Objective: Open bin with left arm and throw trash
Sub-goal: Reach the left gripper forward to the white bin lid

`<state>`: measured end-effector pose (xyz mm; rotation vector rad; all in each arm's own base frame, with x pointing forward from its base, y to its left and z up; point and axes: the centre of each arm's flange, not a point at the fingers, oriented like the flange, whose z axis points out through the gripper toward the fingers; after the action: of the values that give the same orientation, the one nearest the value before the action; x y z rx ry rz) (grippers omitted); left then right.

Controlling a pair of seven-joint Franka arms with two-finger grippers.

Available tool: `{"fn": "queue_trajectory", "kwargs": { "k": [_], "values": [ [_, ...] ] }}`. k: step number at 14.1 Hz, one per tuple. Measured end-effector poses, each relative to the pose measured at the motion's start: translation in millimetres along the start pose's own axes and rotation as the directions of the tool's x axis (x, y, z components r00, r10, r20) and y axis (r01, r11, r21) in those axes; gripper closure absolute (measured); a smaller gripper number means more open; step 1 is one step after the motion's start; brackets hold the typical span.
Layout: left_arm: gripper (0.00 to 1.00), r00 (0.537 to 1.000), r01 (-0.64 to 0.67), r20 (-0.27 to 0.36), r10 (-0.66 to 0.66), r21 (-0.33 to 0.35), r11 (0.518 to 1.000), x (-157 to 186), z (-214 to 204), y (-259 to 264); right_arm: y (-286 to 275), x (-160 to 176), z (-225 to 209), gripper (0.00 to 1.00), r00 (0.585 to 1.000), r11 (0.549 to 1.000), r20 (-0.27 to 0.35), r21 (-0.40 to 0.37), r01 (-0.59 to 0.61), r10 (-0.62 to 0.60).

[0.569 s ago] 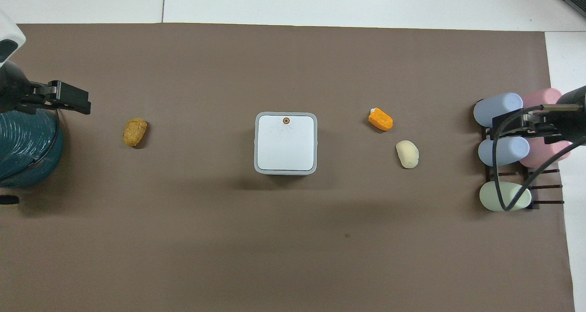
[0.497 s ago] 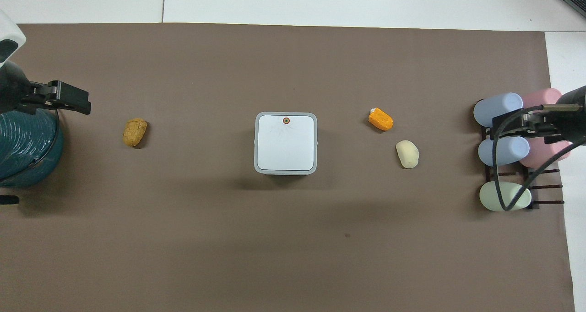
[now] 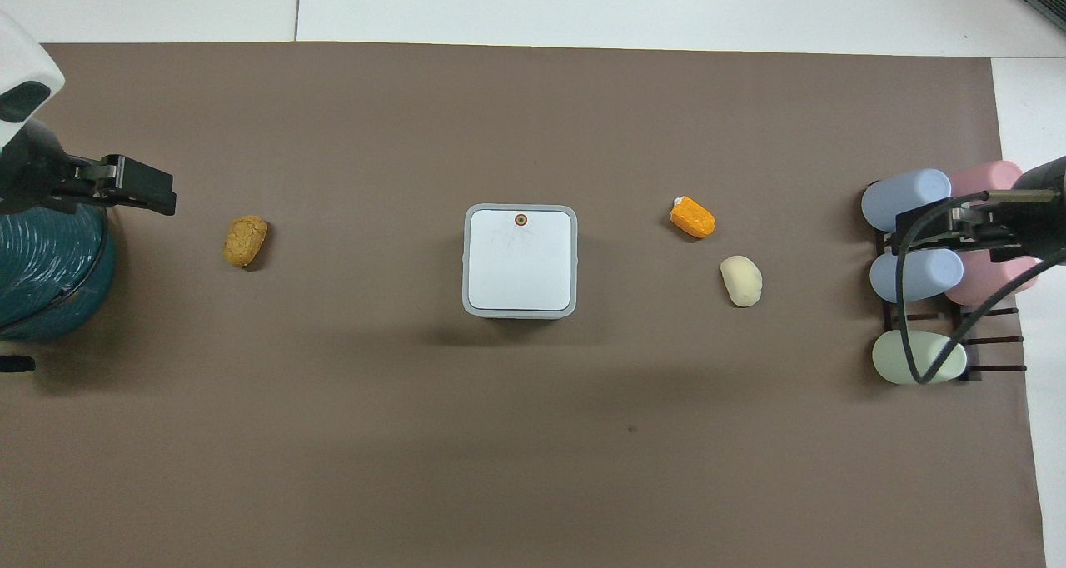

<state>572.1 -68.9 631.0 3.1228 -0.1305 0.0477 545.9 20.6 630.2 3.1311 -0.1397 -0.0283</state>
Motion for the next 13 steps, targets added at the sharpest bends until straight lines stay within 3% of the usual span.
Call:
{"fn": "queue_trajectory", "kwargs": {
  "k": [4, 5, 8, 12, 13],
  "values": [
    [0.00, 1.000, -0.013, 0.016, 0.013, 0.000, 1.000, -4.6, 7.8, 11.8, 0.0, 0.0, 0.0, 0.00, 1.000, 1.000, 0.000, 0.000, 0.000, 0.000],
    [0.07, 1.000, -0.016, 0.019, 0.016, 0.000, 1.000, -6.0, 9.2, 21.6, 0.0, 0.0, 0.0, 0.00, 1.000, 1.000, 0.000, 0.000, 0.000, 0.000],
    [0.44, 0.999, -0.044, 0.018, 0.044, -0.001, 0.999, -13.4, 15.2, 55.6, 0.0, 0.0, 0.0, 0.00, 1.000, 1.000, 0.000, 0.000, 0.000, 0.000],
    [0.94, 0.999, 0.009, -0.043, -0.010, -0.017, 1.000, -28.3, 41.8, 112.0, 0.0, 0.0, 0.0, 0.00, 1.000, 1.000, 0.000, 0.000, 0.000, 0.000],
    [0.99, 0.999, 0.008, -0.041, -0.009, -0.024, 1.000, -33.5, 50.9, 126.7, 0.0, 0.0, 0.0, 0.00, 1.000, 1.000, 0.000, 0.000, 0.000, 0.000]
  ]
}}
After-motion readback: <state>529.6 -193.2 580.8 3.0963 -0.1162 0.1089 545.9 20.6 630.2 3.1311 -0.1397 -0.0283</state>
